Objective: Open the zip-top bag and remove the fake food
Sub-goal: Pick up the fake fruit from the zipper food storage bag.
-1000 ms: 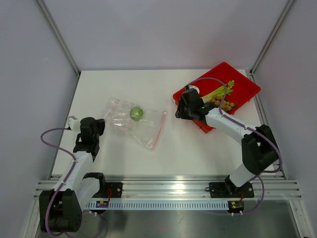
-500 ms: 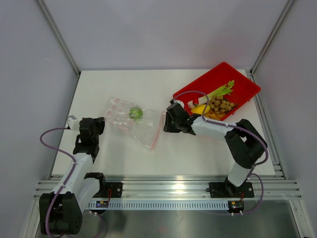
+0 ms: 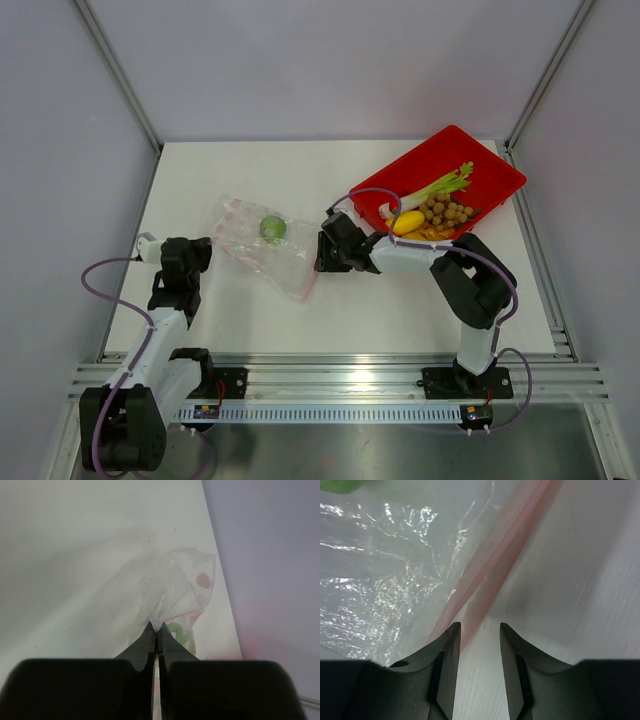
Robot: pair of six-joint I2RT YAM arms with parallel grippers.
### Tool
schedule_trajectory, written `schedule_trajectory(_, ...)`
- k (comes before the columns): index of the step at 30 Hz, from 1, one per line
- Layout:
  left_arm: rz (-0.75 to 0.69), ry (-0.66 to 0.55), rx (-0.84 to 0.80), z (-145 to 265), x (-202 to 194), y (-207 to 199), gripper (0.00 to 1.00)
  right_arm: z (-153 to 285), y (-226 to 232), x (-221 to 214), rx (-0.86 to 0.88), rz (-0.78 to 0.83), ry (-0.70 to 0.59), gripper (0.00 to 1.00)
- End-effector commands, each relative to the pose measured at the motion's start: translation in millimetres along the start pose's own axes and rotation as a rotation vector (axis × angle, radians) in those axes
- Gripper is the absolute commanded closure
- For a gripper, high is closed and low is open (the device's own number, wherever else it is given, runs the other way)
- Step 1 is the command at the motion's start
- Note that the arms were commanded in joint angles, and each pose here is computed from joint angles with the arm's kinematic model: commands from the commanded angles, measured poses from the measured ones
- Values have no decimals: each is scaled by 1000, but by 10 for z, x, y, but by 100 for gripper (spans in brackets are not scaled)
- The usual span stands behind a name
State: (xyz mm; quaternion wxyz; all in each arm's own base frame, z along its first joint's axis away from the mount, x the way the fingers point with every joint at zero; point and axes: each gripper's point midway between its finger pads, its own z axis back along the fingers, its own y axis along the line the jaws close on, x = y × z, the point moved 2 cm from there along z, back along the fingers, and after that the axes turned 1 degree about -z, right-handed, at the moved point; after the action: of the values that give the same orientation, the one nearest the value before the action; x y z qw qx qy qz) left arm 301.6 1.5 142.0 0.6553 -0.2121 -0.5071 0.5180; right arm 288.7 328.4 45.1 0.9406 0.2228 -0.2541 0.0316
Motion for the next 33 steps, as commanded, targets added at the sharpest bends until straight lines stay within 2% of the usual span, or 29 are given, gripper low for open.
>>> schedule_trajectory(1, -22, -2, 6, -37, 16, -19, 98, 3, 295, 213, 120, -2, -73, 55)
schedule_trajectory(8, -23, 53, 51, -96, -115, 99, 98, 27, 539, 289, 263, 9, -103, 51)
schedule_trajectory(17, 4, 177, 156, -185, -406, 383, 98, 80, 631, 298, 339, -2, -128, 49)
schedule_trajectory(26, 11, 189, 216, -221, -454, 499, 98, 480, 741, 394, 481, 9, -259, 49)
schedule_trajectory(29, 10, 181, 217, -218, -428, 496, 98, 522, 662, 412, 438, -7, -278, 49)
schedule_trajectory(30, 11, 178, 213, -213, -420, 485, 98, 532, 641, 419, 427, -7, -286, 48)
schedule_trajectory(33, 11, 168, 207, -204, -393, 468, 98, 537, 603, 422, 413, -28, -298, 38)
